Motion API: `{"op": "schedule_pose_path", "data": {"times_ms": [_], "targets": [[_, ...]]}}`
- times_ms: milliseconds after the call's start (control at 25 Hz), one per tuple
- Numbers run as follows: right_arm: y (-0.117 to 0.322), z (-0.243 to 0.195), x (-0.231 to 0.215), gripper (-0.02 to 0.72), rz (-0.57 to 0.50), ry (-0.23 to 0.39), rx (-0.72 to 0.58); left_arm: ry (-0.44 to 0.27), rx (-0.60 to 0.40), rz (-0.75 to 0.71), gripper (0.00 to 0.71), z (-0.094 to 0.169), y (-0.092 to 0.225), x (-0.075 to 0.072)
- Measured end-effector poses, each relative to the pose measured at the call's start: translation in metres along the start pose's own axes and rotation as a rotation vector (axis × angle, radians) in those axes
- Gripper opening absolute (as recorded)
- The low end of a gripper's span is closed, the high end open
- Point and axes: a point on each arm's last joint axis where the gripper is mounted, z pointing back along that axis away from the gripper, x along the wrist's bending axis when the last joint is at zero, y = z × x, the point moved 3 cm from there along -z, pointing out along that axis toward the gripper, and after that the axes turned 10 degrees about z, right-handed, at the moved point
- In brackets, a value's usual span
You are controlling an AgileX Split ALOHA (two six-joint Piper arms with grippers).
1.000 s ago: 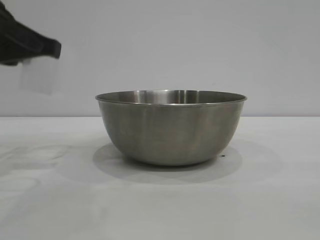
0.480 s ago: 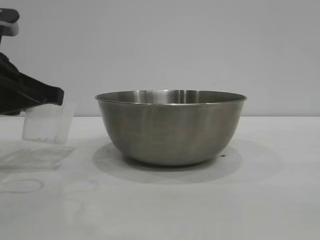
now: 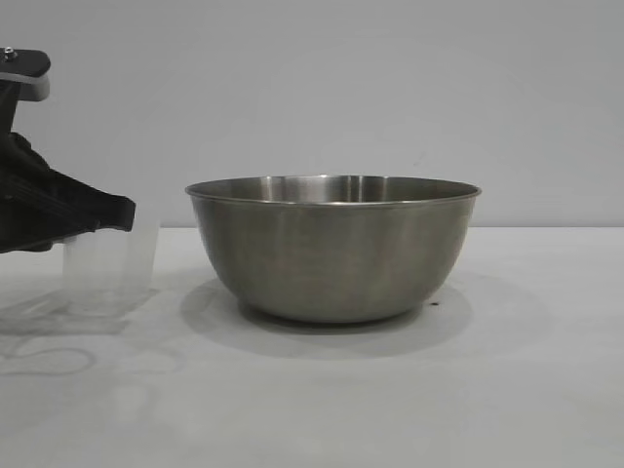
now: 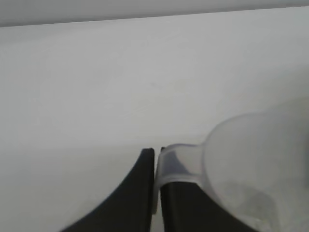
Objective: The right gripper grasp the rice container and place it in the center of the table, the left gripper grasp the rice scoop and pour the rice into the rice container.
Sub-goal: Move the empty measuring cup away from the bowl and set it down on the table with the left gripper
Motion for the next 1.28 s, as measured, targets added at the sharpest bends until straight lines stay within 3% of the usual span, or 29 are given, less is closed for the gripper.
{"op": "schedule_pose_path", "data": {"times_ms": [840,880,1080,1160,1280], "targets": [[0.0,0.0,0.0,0.208,0.0,0.0,0.0,-0.01,0.024,0.051,0.0,-0.0031,0.0083,0.0052],[0.0,0.0,0.0,0.208,0.0,0.0,0.0,-0.01,0.024,0.052,0.05,-0.0031,0.0083,0.0052],[0.0,0.0,0.0,0.208,0.0,0.0,0.0,-0.01,0.024,0.054,0.05,-0.0031,0.0083,0.0052],[0.0,0.0,0.0,0.208,0.0,0.0,0.0,-0.008,0.024,0.053,0.12,-0.0031,0.0083,0.005],[0.0,0.0,0.0,0.208,0.0,0.0,0.0,-0.006,0.025,0.052,0.106,-0.0031,0.0083,0.0048]]}}
